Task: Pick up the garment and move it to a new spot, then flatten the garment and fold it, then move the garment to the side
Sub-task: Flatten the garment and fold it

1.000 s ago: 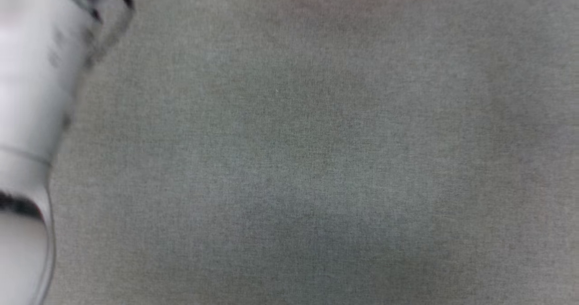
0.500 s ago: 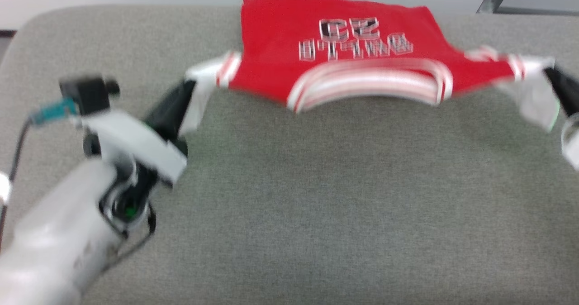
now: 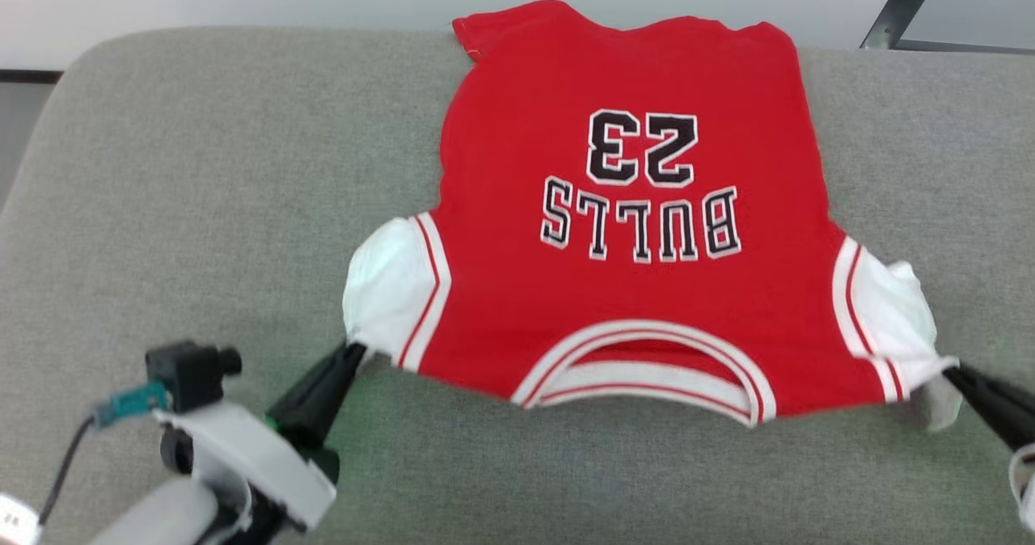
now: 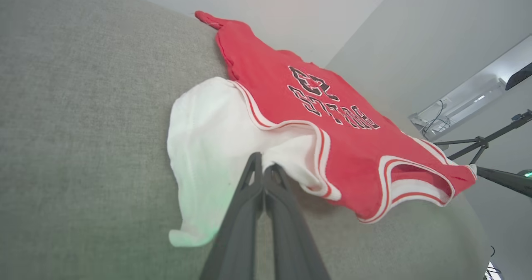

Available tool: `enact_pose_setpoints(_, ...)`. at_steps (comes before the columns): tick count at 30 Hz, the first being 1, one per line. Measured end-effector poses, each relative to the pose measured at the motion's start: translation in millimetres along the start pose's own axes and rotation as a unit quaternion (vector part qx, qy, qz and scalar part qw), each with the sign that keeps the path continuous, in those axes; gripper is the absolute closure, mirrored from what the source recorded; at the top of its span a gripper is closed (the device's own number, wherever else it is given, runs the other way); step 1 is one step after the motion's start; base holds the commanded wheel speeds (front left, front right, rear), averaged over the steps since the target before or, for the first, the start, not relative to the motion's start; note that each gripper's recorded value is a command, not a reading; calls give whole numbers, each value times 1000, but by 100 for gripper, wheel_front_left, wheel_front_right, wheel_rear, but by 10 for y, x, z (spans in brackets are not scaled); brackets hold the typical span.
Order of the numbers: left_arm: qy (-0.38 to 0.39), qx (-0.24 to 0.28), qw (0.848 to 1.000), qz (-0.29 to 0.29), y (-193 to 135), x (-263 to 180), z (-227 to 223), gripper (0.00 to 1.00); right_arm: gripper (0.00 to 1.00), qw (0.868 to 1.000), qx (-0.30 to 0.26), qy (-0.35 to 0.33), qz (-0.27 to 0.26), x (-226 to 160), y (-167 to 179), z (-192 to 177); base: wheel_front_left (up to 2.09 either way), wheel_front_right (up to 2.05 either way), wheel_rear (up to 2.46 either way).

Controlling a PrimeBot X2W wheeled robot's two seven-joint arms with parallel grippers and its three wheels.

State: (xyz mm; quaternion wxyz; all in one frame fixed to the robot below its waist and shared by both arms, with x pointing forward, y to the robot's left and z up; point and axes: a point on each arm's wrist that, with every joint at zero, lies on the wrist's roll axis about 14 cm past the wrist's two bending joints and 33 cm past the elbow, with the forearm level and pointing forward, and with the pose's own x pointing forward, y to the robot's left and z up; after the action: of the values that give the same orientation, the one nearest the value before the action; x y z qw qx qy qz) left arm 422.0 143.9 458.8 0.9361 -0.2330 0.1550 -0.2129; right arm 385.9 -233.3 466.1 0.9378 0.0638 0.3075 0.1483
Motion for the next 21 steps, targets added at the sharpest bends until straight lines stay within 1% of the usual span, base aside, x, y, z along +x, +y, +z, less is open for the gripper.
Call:
enact_pose_setpoints(2, 12, -2, 1000, 1, -10, -89, -103, 100, 100, 1000, -8, 27, -1, -68, 32, -113, 0, 0, 0)
enact_pose_setpoints(8, 53, -11, 999, 6, -67, -331, -383, 100, 100, 997, -11, 80, 1, -243, 167, -364, 0, 0, 0)
enact_pose_setpoints(12, 70, -16, 997, 9, -110, -456, -458, 100, 100, 995, -4, 100, -1, -347, 219, -458, 0, 0, 0)
enact_pose_setpoints(15, 69, -20, 997, 13, -143, -500, -447, 100, 100, 995, 1, 102, -3, -386, 244, -466, 0, 0, 0)
enact_pose_setpoints(18, 64, -22, 998, 16, -158, -515, -424, 100, 100, 995, 5, 99, -7, -380, 237, -453, 0, 0, 0)
enact_pose_setpoints(21, 69, -19, 997, 22, -142, -502, -469, 100, 100, 993, 5, 118, -14, -347, 196, -541, 0, 0, 0)
